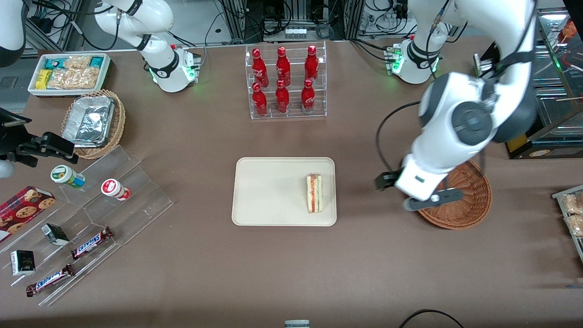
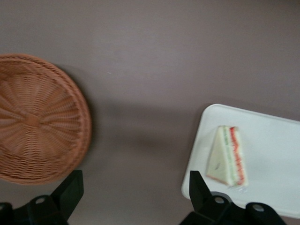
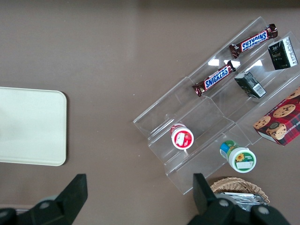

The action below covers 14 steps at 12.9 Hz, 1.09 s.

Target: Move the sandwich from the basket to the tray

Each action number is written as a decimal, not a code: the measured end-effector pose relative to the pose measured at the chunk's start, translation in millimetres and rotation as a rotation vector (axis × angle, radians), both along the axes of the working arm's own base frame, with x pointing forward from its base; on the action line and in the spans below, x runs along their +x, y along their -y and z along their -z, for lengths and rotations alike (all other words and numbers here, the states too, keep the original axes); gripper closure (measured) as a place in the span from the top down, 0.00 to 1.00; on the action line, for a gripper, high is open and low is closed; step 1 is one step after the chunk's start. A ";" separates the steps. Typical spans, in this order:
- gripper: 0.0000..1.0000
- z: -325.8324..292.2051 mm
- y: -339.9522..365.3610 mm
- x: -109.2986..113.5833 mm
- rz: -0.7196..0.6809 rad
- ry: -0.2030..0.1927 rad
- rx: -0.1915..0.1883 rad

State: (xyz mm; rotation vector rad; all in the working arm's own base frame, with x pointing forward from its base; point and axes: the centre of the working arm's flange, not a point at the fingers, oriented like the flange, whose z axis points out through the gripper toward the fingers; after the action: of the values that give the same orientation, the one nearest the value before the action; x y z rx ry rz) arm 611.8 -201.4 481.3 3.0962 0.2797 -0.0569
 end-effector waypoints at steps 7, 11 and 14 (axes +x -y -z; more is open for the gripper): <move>1.00 -67.0 -115.9 -20.7 -0.006 -0.011 0.035; 1.00 -111.5 -139.7 -48.2 0.010 -0.008 0.045; 1.00 -133.9 -168.0 -65.0 0.034 -0.026 0.041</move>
State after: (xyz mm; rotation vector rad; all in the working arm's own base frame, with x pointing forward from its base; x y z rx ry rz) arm 546.8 -33.4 615.2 3.1434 0.2326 -0.0931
